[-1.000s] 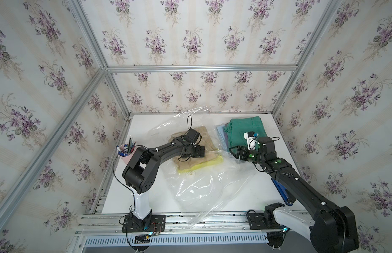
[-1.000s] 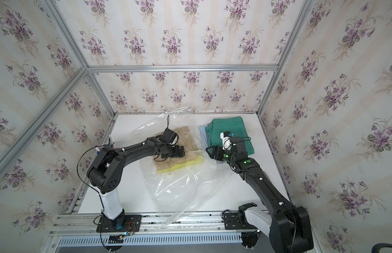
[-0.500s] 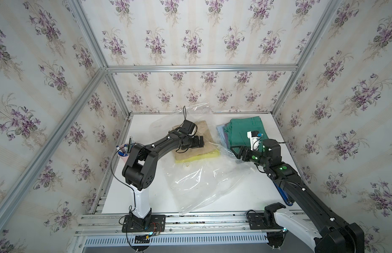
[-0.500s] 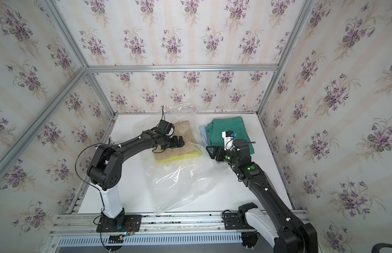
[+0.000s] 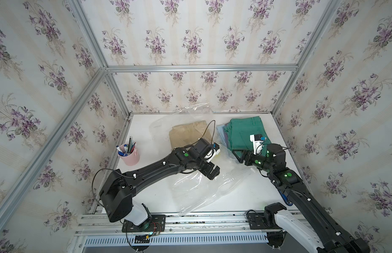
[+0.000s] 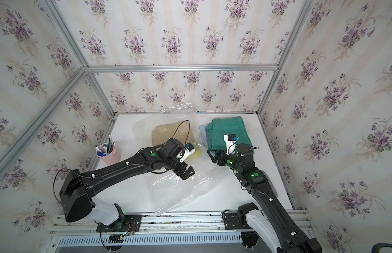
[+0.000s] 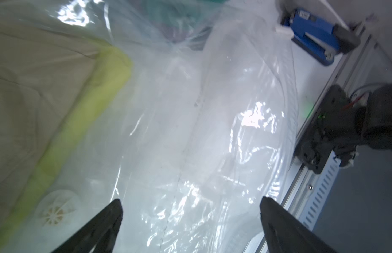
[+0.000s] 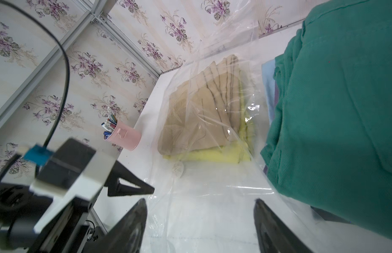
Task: Take the trousers out of the vacuum bag
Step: Open the vacuum bag at the center of the board.
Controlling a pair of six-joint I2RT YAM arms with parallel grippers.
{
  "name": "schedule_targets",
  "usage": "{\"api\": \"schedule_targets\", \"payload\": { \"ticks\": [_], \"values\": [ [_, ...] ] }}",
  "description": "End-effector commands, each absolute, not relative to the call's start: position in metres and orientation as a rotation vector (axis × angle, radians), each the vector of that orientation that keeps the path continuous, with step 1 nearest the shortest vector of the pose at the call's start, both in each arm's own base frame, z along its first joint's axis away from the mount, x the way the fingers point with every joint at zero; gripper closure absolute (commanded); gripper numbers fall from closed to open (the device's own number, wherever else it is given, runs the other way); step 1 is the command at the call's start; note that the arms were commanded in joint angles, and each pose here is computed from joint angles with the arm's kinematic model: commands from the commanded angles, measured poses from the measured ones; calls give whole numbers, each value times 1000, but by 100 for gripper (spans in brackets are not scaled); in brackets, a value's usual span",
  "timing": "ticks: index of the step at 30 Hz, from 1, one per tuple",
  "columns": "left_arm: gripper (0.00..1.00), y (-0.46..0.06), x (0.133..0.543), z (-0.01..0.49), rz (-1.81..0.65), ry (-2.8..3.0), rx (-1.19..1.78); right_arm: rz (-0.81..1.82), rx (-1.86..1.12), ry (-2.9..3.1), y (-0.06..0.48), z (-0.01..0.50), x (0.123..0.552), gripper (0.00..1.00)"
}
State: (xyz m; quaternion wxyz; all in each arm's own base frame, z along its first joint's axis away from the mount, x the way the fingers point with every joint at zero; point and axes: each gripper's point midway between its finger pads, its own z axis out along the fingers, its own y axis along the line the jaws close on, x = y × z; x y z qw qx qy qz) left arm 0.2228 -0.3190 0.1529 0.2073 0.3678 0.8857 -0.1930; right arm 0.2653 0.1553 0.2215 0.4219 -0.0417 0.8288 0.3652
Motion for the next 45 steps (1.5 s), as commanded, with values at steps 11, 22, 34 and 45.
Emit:
{"api": "schedule_targets", "payload": {
  "ticks": [11,22,34,45],
  "values": [
    [0,-338,171,119,-383,2449,1224,856,-81,2091,144,218,253,24],
    [16,-343,207,107,-259,2500,1020,1009,-98,2055,155,226,232,25],
    [91,-338,254,116,-415,2571,893,1472,-360,1973,202,224,166,37],
    [100,-322,308,199,-319,2511,731,1434,-330,2058,247,185,165,53]
  ]
}}
